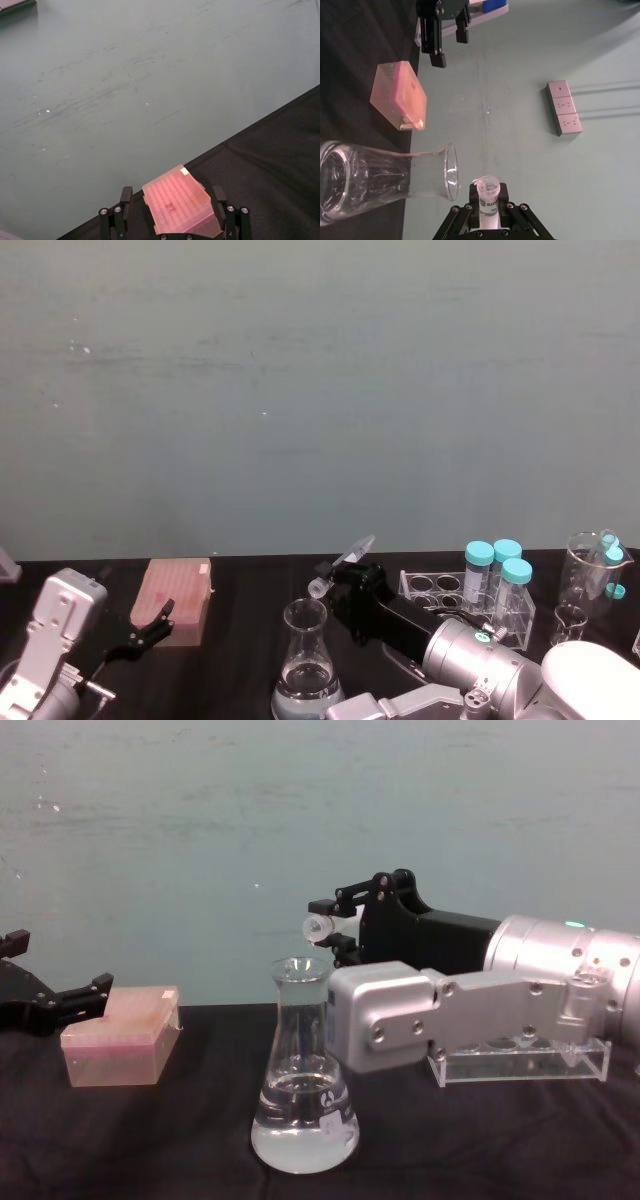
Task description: Pour the liquid from the test tube into the beaker using one hand.
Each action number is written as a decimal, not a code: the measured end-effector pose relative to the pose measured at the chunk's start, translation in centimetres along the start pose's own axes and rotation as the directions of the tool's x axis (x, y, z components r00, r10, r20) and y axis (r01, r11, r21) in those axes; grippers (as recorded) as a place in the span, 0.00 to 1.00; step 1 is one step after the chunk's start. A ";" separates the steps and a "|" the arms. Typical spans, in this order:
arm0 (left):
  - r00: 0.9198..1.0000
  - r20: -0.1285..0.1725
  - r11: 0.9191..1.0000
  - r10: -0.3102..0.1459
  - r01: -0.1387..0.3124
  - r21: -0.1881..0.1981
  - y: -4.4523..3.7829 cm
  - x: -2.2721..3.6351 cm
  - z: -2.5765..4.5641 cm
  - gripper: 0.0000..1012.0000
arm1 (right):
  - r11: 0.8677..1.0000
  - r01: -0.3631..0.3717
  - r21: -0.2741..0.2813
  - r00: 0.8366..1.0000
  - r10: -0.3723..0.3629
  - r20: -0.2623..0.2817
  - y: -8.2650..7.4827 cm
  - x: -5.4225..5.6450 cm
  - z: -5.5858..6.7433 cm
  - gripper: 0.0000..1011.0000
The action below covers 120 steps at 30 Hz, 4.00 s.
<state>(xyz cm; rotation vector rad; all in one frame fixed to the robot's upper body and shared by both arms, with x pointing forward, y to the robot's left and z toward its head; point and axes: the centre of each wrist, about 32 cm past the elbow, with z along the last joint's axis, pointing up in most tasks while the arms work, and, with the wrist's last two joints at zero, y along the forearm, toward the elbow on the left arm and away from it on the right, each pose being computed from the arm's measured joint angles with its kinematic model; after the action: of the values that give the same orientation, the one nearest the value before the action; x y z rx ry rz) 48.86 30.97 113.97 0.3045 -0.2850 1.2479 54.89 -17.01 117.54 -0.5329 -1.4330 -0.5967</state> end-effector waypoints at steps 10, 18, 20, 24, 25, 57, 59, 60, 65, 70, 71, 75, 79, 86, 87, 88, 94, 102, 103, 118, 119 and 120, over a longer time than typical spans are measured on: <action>1.000 0.000 1.000 0.000 0.000 0.000 0.00 0.00 0.00 0.99 | 1.000 0.008 0.001 0.998 -0.008 0.058 0.1 -0.3 0.1 0.21; 1.000 0.000 1.000 0.000 0.000 0.000 0.00 0.00 0.00 0.99 | 1.000 0.007 0.006 0.997 -0.008 0.082 0.2 -0.5 0.2 0.21; 1.000 0.000 1.000 0.000 0.000 0.000 0.00 0.00 0.00 0.99 | 1.000 0.007 0.006 0.996 -0.008 0.085 0.2 -0.5 0.2 0.21; 1.000 0.000 1.000 0.000 0.000 0.000 0.00 0.00 0.00 0.99 | 1.000 0.007 0.007 0.995 -0.007 0.095 0.2 -0.5 0.2 0.21; 1.000 0.000 1.000 0.000 0.000 0.000 0.00 0.00 0.00 0.99 | 1.000 0.006 0.007 0.995 -0.007 0.096 0.2 -0.5 0.2 0.21; 1.000 0.000 1.000 0.000 0.000 0.000 0.00 0.00 0.00 0.99 | 1.000 0.004 0.019 0.983 -0.007 0.185 0.4 -0.3 -0.1 0.21; 1.000 0.000 1.000 0.000 0.000 0.000 0.00 0.00 0.00 0.99 | 1.000 0.003 0.020 0.982 -0.007 0.187 0.4 -0.3 -0.1 0.21; 1.000 0.000 1.000 0.000 0.000 0.000 0.00 0.00 0.00 0.99 | 1.000 0.003 0.020 0.982 -0.007 0.188 0.4 -0.3 -0.1 0.21; 1.000 0.000 1.000 0.000 0.000 0.000 0.00 0.00 0.00 0.99 | 1.000 0.001 0.023 0.982 -0.005 0.188 0.5 -0.3 0.0 0.21; 1.000 0.000 1.000 0.000 0.000 0.000 0.00 0.00 0.00 0.99 | 1.000 -0.002 0.027 0.982 -0.003 0.189 0.5 -0.4 0.1 0.21; 1.000 0.000 1.000 0.000 0.000 0.000 0.00 0.00 0.00 0.99 | 1.000 -0.003 0.027 0.982 -0.003 0.189 0.6 -0.4 0.1 0.21; 1.000 0.000 1.000 0.000 0.000 0.000 0.00 0.00 0.00 0.99 | 1.000 0.001 0.026 0.985 -0.005 0.170 0.5 -0.3 0.2 0.21; 1.000 0.000 1.000 0.000 0.000 0.000 0.00 0.00 0.00 0.99 | 1.000 0.010 0.013 0.995 -0.011 0.095 0.2 0.1 0.1 0.21; 1.000 0.000 1.000 0.000 0.000 0.000 0.00 0.00 0.00 0.99 | 0.999 0.039 -0.022 0.997 -0.040 -0.065 -0.5 0.8 -0.3 0.21; 1.000 0.000 1.000 0.000 0.000 0.000 0.00 0.00 0.00 0.99 | 0.999 0.042 -0.024 0.996 -0.044 -0.082 -0.6 0.9 -0.4 0.21; 1.000 0.000 1.000 0.000 0.000 0.000 0.00 0.00 0.00 0.99 | 0.998 0.049 -0.029 0.993 -0.051 -0.106 -0.7 1.0 -0.4 0.21; 1.000 0.000 1.000 0.000 0.000 0.000 0.00 0.00 0.00 0.99 | 0.993 0.095 -0.066 0.928 -0.112 -0.356 -1.5 2.1 -0.8 0.21; 1.000 0.000 1.000 0.000 0.000 0.000 0.00 0.00 0.00 0.99 | 0.985 0.105 -0.135 0.664 -0.171 -0.728 -2.7 2.8 -1.2 0.21; 1.000 0.000 1.000 0.000 0.000 0.000 0.00 0.00 0.00 0.99 | 0.984 0.103 -0.147 0.639 -0.179 -0.749 -2.8 2.9 -1.2 0.21; 1.000 0.000 1.000 0.000 0.000 0.000 0.00 0.00 0.00 0.99 | 0.956 0.032 -0.293 0.429 -0.278 -0.859 -3.8 1.4 -0.9 0.21; 1.000 0.000 1.000 0.000 0.000 0.000 0.00 0.00 0.00 0.99 | 0.954 0.032 -0.299 0.424 -0.284 -0.860 -3.8 1.4 -0.9 0.21; 1.000 0.000 1.000 0.000 0.000 0.000 0.00 0.00 0.01 0.99 | 0.951 0.032 -0.308 0.412 -0.293 -0.863 -3.9 1.3 -1.0 0.21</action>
<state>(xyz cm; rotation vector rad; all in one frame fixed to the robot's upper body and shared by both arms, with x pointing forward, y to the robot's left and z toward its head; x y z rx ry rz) 48.86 30.96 113.98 0.3043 -0.2851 1.2479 53.13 -20.67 118.69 -0.1616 -0.3325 -1.0372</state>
